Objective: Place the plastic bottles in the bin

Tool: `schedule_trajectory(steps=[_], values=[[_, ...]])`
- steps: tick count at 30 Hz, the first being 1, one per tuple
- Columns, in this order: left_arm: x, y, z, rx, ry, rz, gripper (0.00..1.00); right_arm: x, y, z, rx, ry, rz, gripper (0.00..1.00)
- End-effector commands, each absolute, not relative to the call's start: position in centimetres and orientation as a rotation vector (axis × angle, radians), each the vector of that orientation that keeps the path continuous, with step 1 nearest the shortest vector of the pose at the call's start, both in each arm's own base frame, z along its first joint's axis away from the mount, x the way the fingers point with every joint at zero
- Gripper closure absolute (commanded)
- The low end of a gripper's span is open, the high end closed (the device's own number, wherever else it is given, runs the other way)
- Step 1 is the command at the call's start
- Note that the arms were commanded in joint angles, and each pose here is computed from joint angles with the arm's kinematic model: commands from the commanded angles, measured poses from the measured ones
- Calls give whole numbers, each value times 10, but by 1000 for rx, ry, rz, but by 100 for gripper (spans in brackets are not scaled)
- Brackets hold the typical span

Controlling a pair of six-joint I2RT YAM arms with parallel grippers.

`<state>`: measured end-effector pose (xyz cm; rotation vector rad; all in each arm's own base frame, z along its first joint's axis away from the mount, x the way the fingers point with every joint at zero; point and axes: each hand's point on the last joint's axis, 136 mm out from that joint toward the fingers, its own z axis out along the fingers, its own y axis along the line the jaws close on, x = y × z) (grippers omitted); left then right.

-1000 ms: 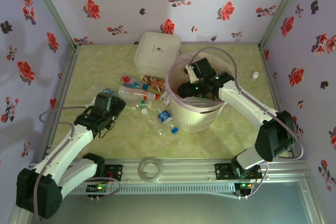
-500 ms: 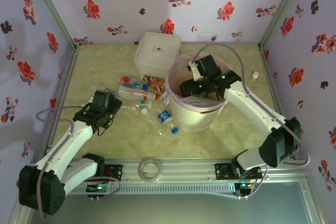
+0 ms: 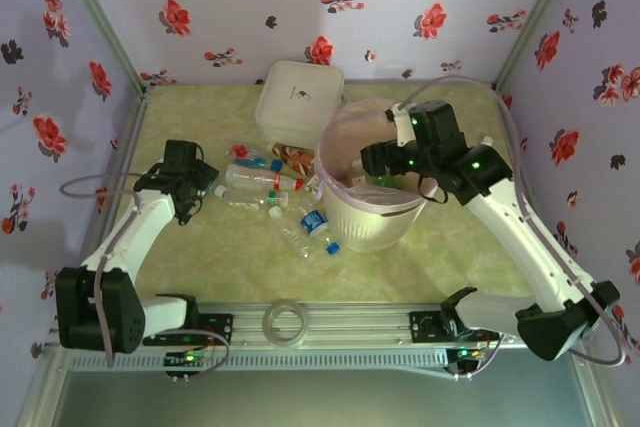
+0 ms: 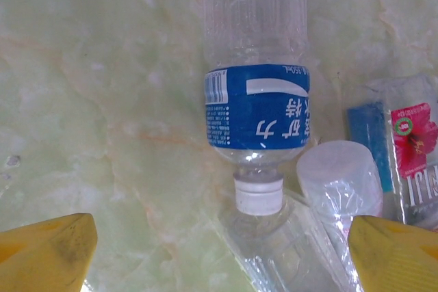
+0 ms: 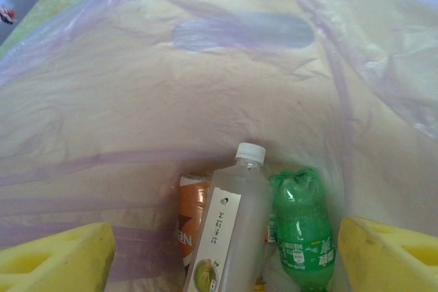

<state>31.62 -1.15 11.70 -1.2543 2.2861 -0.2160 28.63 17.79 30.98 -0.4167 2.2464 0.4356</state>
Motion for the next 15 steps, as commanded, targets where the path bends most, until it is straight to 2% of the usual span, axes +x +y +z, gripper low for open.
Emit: schedule_trajectory(steps=[1, 15], values=[[338, -9, 120, -1231, 2264, -231, 5, 284, 166, 318, -350, 2218, 425, 14], [375, -21, 79, -1219, 2331, -259, 5, 264, 162, 354, -343, 2132, 511, 12]])
